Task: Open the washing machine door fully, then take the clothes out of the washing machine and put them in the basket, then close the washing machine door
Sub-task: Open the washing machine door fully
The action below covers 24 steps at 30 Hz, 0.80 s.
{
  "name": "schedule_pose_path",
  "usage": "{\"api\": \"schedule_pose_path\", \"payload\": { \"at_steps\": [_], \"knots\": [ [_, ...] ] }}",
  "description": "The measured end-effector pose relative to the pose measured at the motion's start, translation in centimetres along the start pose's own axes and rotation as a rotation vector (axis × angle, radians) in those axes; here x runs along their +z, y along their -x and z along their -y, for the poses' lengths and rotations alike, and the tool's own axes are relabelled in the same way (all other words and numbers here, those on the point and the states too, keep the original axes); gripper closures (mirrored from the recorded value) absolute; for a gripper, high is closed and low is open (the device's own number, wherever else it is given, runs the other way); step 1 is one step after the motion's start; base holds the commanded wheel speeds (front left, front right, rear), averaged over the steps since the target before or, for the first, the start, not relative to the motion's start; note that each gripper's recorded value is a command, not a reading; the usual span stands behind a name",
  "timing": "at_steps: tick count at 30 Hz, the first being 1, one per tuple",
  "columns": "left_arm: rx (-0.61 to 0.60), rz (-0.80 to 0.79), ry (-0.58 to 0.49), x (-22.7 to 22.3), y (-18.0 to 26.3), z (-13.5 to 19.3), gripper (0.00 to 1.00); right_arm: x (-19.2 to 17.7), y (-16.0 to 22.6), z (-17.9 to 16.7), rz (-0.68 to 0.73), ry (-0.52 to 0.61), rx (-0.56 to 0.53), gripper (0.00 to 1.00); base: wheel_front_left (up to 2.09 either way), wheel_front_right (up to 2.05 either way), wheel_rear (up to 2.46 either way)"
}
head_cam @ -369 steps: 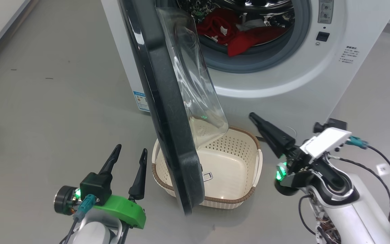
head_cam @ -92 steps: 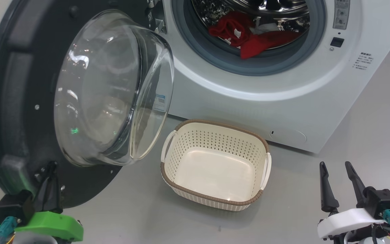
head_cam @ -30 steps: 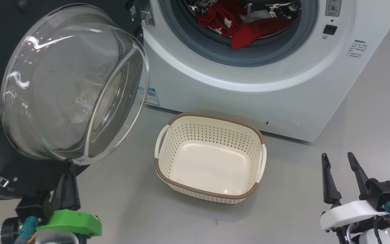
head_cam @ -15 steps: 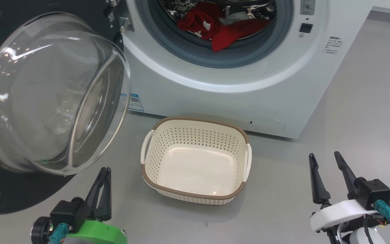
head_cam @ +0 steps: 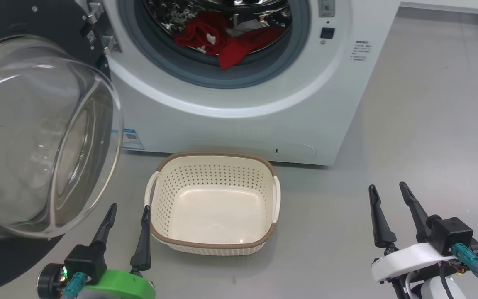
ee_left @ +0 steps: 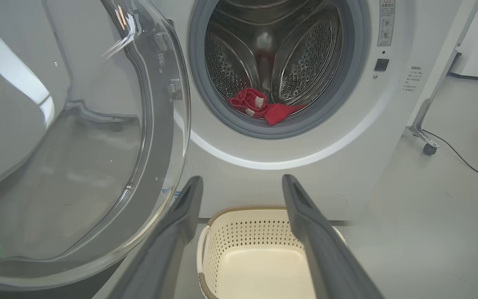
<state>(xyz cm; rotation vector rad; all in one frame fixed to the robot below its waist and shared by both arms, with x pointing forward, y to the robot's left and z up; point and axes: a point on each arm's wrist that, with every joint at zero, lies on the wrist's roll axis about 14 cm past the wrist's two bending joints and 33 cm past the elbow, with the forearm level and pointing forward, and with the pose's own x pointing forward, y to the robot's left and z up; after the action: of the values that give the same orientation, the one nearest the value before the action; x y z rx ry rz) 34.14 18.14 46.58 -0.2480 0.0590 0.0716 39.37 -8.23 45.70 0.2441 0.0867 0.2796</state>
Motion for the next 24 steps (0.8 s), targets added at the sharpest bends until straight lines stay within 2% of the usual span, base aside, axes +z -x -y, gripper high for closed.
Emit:
{"api": "schedule_pose_path", "payload": {
  "at_steps": [24],
  "knots": [
    [-0.126, 0.015, -0.016, 0.4, -1.7, 4.0, 0.00, 2.2, 4.8, 2.9, 0.071, -0.002, -0.150, 0.00, 0.00, 0.00, 0.00]
  ]
}}
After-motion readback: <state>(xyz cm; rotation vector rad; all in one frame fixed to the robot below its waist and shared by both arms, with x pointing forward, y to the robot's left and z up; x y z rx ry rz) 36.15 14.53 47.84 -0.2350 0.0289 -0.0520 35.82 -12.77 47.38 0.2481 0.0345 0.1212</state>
